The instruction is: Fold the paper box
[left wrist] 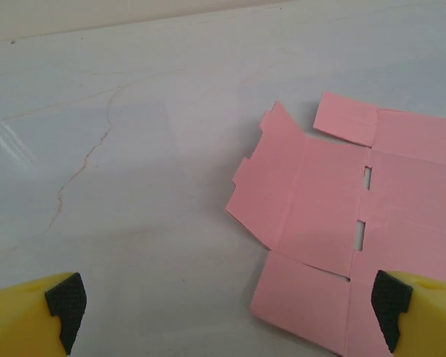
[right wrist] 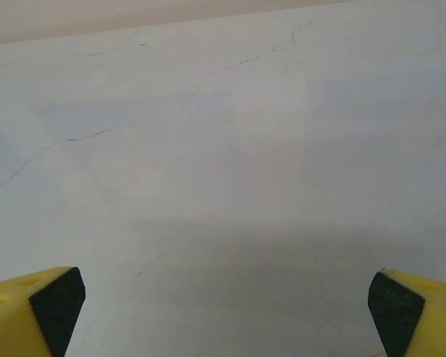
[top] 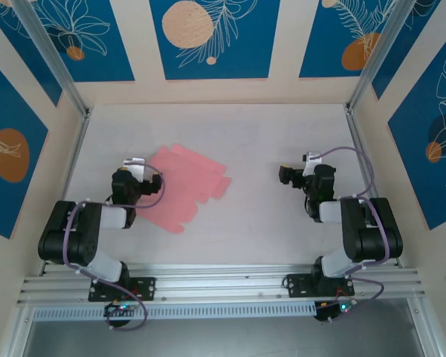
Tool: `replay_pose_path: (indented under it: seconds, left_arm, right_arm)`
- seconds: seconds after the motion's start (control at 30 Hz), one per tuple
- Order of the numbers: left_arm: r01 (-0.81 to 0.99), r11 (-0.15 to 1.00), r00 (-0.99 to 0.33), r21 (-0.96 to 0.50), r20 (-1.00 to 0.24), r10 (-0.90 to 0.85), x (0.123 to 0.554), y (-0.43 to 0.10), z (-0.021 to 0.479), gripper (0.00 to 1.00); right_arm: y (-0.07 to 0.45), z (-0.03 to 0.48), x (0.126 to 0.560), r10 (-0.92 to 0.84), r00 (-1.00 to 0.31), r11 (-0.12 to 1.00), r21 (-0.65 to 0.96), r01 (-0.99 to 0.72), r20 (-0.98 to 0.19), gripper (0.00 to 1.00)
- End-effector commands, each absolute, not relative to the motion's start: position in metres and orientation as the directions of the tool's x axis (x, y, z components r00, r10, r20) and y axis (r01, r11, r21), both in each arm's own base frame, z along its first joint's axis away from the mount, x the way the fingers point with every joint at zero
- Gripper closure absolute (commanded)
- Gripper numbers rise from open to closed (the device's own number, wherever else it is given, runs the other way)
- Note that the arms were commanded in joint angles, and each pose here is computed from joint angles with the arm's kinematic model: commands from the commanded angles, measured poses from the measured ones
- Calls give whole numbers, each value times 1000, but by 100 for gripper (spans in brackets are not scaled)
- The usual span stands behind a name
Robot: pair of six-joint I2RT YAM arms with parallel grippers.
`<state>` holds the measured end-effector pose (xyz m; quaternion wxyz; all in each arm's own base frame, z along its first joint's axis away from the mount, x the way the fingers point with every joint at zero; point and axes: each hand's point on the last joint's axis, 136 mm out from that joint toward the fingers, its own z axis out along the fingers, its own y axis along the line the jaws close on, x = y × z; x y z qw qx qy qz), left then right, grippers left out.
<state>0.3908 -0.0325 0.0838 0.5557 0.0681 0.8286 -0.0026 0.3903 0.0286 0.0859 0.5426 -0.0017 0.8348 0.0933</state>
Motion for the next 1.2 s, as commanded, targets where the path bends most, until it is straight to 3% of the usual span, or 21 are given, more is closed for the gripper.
replay_pose_path:
  seconds: [0.0,1.17]
  left_arm:
    - [121,990,-362,68,-926,108,394,-31,88,0]
    - [106,992,-365,68,-925,103,395,-28,88,0]
  right_arm:
    - [28,93,397,77,-390,984,134,-120,-918,0]
    - [28,93,396,79,-393,983,136,-120,-916,1]
